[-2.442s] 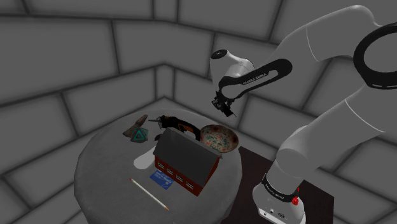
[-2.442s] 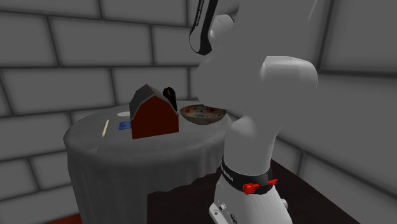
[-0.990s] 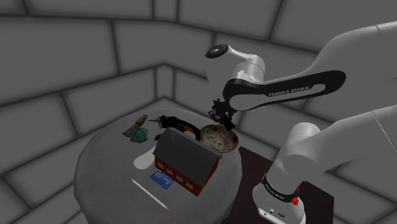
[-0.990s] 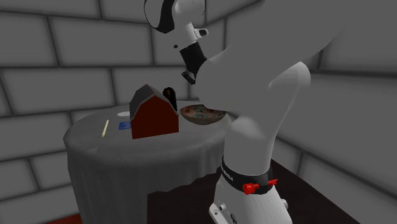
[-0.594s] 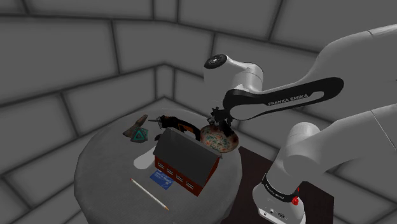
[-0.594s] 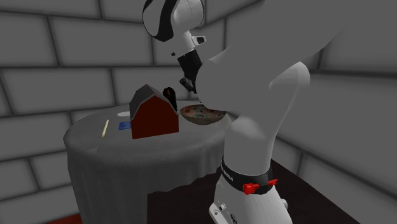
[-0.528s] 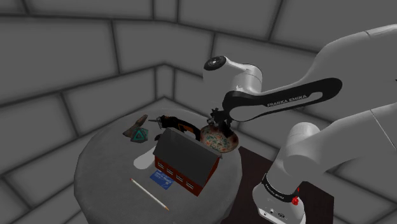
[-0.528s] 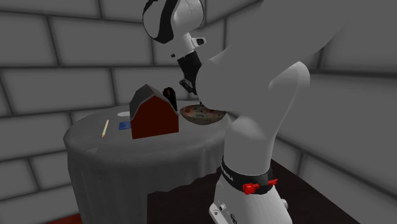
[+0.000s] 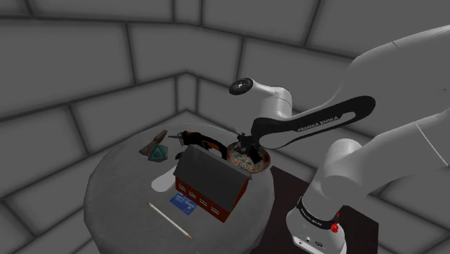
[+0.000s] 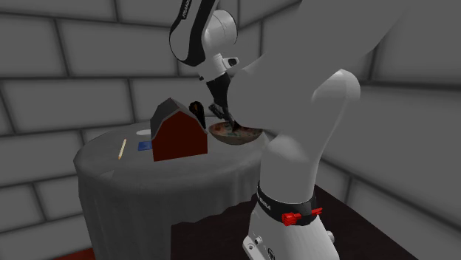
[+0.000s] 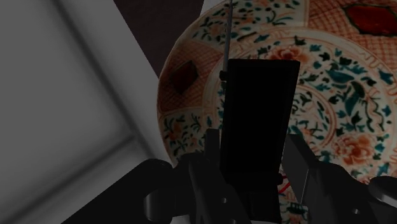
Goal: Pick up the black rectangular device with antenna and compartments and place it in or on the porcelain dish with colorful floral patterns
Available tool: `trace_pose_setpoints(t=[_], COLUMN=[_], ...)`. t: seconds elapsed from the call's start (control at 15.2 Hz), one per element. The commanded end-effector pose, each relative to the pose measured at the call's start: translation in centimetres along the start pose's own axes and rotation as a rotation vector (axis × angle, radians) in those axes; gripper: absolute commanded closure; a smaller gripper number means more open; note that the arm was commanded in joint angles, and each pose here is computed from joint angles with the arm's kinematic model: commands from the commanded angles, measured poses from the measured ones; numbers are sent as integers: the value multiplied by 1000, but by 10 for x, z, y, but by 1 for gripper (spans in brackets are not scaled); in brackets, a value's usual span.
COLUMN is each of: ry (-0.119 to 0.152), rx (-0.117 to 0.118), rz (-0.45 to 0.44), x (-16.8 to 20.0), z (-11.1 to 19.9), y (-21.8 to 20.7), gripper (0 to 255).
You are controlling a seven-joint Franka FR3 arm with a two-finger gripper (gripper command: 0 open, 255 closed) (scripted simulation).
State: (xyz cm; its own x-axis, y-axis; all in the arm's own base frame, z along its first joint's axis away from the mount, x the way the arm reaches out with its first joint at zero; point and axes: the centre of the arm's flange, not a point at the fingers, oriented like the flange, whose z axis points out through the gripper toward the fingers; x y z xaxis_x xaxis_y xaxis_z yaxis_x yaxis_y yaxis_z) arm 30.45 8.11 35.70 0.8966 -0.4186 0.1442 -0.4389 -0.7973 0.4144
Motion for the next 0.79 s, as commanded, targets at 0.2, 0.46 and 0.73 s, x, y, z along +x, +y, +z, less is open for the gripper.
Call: trace_pose_setpoints(t=[0.2, 0.46, 0.73], ry=[0, 0, 0], rx=[0, 0, 0], rz=[0, 0, 0], x=[0, 0, 0], z=[2, 2, 2], y=[-1, -1, -1], gripper=[255, 0, 0])
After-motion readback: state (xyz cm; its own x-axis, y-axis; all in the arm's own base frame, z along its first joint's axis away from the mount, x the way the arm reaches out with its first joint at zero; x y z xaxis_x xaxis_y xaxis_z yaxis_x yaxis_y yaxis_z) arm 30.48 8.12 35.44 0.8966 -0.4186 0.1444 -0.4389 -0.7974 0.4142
